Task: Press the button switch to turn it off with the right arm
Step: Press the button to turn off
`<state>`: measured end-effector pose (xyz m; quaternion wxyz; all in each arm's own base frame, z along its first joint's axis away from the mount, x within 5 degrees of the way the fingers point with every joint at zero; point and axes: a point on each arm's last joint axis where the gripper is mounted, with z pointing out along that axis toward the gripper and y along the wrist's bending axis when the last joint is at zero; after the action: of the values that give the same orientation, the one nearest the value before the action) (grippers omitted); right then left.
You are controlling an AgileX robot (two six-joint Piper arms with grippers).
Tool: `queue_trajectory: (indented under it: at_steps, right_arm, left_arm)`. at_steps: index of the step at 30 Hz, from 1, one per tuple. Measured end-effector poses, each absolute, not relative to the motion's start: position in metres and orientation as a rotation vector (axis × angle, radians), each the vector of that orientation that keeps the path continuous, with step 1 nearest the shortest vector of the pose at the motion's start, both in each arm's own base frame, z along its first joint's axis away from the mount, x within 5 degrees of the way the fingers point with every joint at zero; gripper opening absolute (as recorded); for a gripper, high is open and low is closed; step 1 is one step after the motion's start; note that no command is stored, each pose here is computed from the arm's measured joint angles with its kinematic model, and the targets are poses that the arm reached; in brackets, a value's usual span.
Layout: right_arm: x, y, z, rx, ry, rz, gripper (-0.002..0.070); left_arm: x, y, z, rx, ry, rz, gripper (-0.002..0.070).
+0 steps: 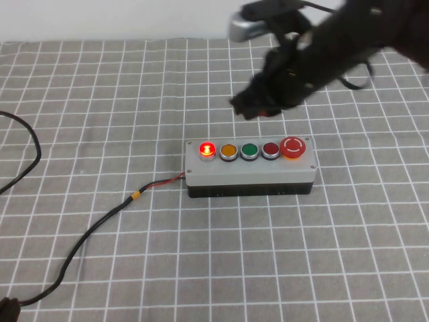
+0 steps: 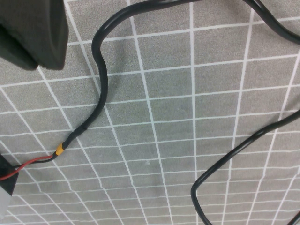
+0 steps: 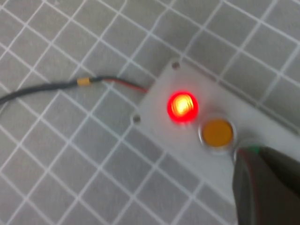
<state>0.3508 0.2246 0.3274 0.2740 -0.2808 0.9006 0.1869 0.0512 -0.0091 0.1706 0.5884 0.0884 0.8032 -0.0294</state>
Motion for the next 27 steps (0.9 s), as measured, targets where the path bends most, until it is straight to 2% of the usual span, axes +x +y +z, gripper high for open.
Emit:
queue_trajectory:
  at_steps: [6, 10, 19, 27]
  right_arm:
    - [0.372, 0.259, 0.316, -0.825, 2.442, 0.505, -0.0016]
    - [0.38, 0.277, 0.294, -0.876, 2.486, 0.501, -0.0016]
    - [0.389, 0.288, 0.261, -0.897, 2.546, 0.492, -0.0016]
    - [0.392, 0.29, 0.257, -0.88, 2.532, 0.501, -0.0016]
  left_arm:
    - [0.051, -0.009, 0.171, 0.206, 1.871, -0.068, -0.0003]
    - [0.051, -0.009, 0.171, 0.206, 1.871, -0.068, -0.0003]
    - [0.051, -0.009, 0.171, 0.206, 1.871, -0.068, -0.0003]
    - [0.051, -0.009, 0.171, 0.206, 1.871, -0.068, -0.0003]
